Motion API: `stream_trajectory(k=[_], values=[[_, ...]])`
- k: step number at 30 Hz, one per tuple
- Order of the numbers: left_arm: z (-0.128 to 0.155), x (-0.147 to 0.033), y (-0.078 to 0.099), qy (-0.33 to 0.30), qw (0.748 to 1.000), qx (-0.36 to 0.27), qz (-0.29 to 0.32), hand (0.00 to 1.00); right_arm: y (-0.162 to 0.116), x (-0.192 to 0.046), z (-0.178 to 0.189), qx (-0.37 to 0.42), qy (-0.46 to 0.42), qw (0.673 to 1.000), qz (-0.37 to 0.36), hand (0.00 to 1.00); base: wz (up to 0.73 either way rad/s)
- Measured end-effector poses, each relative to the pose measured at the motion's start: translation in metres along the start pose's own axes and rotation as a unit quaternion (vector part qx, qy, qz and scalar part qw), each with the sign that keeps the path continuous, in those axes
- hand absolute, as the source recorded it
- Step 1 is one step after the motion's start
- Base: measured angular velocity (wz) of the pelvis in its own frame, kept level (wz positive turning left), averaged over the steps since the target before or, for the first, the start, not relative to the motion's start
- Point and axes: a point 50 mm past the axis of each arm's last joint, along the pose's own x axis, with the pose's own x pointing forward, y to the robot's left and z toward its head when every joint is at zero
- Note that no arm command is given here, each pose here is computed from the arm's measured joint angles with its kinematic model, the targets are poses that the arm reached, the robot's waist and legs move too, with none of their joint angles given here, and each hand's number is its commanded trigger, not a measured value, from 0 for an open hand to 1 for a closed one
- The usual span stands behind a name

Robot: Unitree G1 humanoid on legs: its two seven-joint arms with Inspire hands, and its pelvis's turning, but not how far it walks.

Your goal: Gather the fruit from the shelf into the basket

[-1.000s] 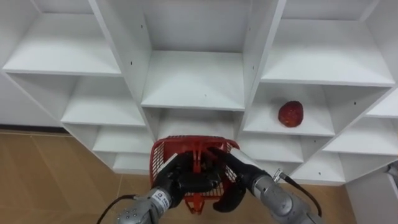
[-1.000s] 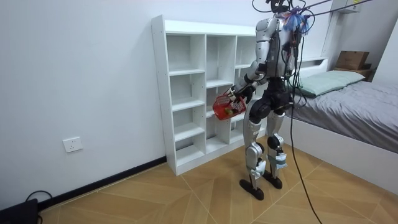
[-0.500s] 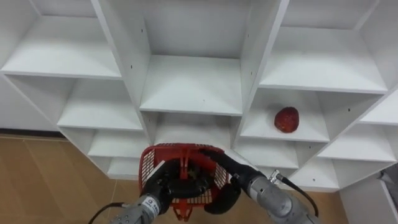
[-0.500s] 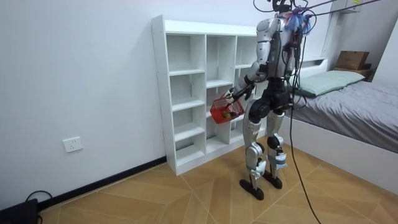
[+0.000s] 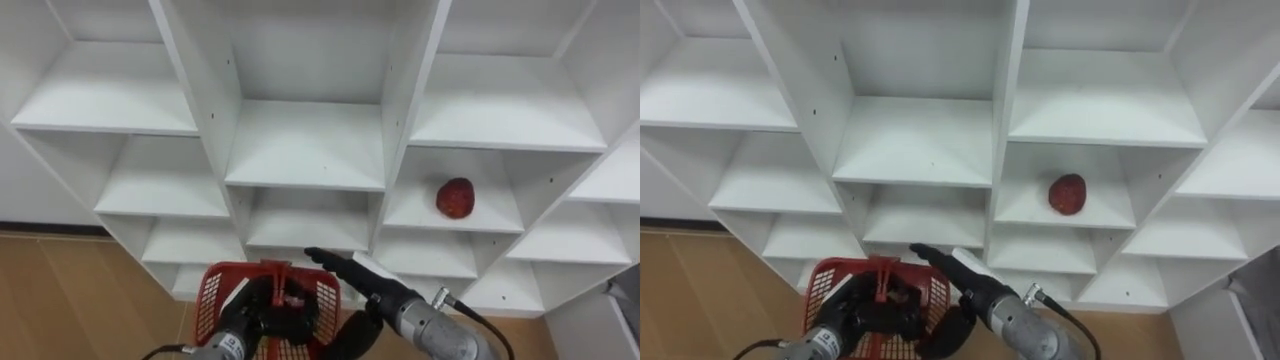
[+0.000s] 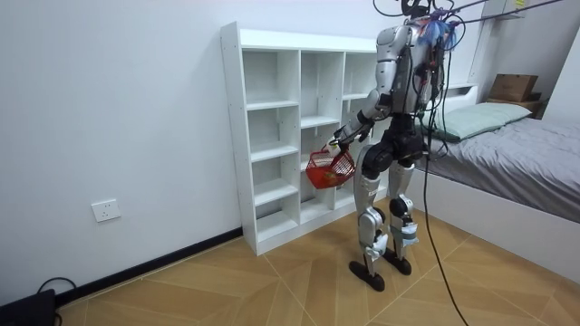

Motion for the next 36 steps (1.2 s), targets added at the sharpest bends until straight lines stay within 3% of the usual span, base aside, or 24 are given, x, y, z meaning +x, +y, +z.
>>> stream_trajectory(k=[5,18,36], values=[[0.007,-0.001,0.004,-0.018,1.0,-0.004,0.011,1.0,-0.013,-0.005,0.008,0.067,-0.038,0.997,-0.021,0.0,-0.08],[0.009,-0.003,0.013,-0.027,0.999,-0.018,0.039,1.0,-0.03,-0.024,-0.002,0.1,-0.039,0.991,-0.083,0.0,-0.01],[-0.004,-0.014,0.029,-0.021,0.994,-0.052,0.096,1.0,-0.046,-0.044,-0.021,0.157,-0.029,0.957,-0.242,0.0,-0.04]])
